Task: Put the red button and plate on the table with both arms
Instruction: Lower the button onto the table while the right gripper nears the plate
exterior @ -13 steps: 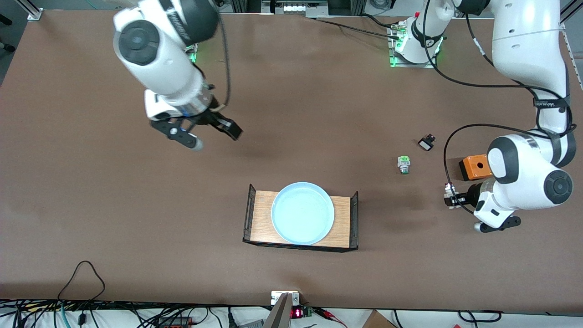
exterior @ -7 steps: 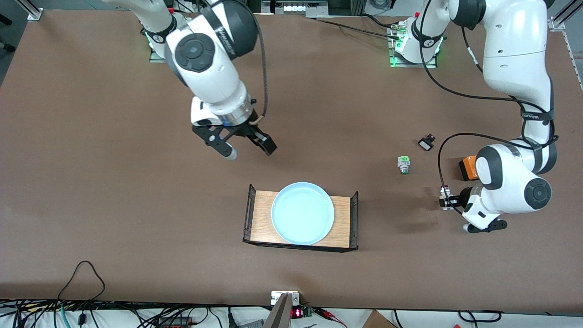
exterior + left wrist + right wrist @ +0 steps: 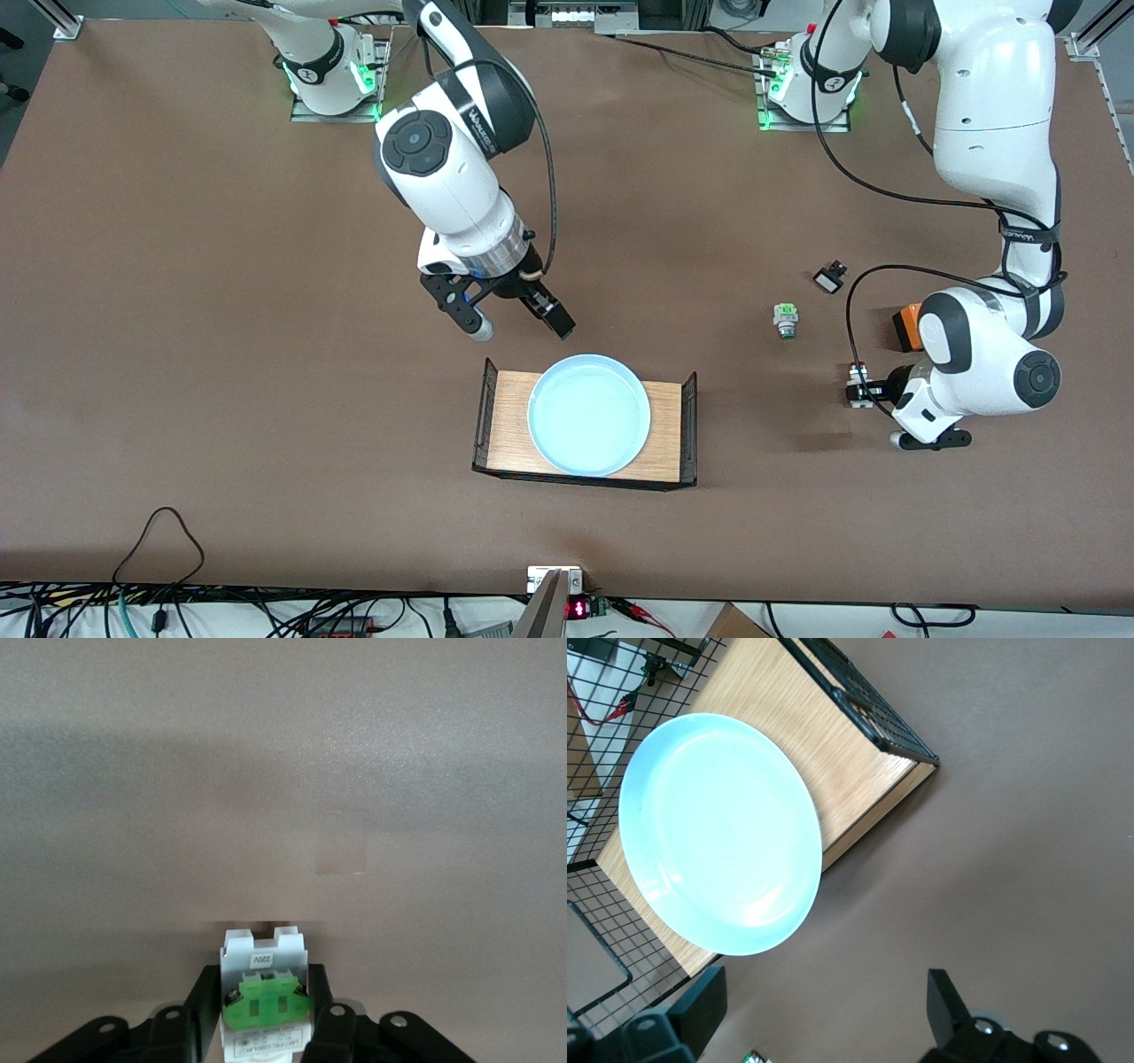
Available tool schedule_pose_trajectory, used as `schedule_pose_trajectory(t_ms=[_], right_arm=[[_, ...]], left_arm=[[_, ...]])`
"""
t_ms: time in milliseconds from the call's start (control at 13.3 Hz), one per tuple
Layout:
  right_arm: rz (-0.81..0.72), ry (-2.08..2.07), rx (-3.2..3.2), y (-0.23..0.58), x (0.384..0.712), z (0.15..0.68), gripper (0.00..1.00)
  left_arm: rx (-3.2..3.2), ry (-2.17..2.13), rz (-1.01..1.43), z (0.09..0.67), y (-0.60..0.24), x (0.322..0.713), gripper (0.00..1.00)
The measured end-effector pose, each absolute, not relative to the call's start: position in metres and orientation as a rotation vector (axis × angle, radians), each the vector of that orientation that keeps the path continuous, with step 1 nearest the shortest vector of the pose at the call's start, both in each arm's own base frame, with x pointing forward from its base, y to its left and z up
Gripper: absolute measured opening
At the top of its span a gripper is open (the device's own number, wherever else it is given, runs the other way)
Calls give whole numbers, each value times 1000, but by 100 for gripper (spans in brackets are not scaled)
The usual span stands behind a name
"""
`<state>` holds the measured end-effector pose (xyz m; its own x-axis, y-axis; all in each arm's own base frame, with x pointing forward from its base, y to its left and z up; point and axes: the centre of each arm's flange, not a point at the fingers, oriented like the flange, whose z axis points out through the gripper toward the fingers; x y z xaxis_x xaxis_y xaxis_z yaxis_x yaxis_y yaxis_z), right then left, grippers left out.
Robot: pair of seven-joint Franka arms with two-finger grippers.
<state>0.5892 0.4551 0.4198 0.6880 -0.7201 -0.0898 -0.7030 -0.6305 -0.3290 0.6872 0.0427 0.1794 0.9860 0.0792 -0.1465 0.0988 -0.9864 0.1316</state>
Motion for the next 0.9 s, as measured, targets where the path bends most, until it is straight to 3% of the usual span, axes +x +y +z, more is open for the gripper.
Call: schedule_pose_trajectory(t_ms=[375, 901], right_arm=[[-110, 1136, -2537, 458, 602, 380, 100], [-162, 1146, -2499, 456, 614, 346, 100]], left_arm=[[2991, 125, -146, 206, 39, 696, 99], [2923, 206, 41, 358, 41, 697, 100]])
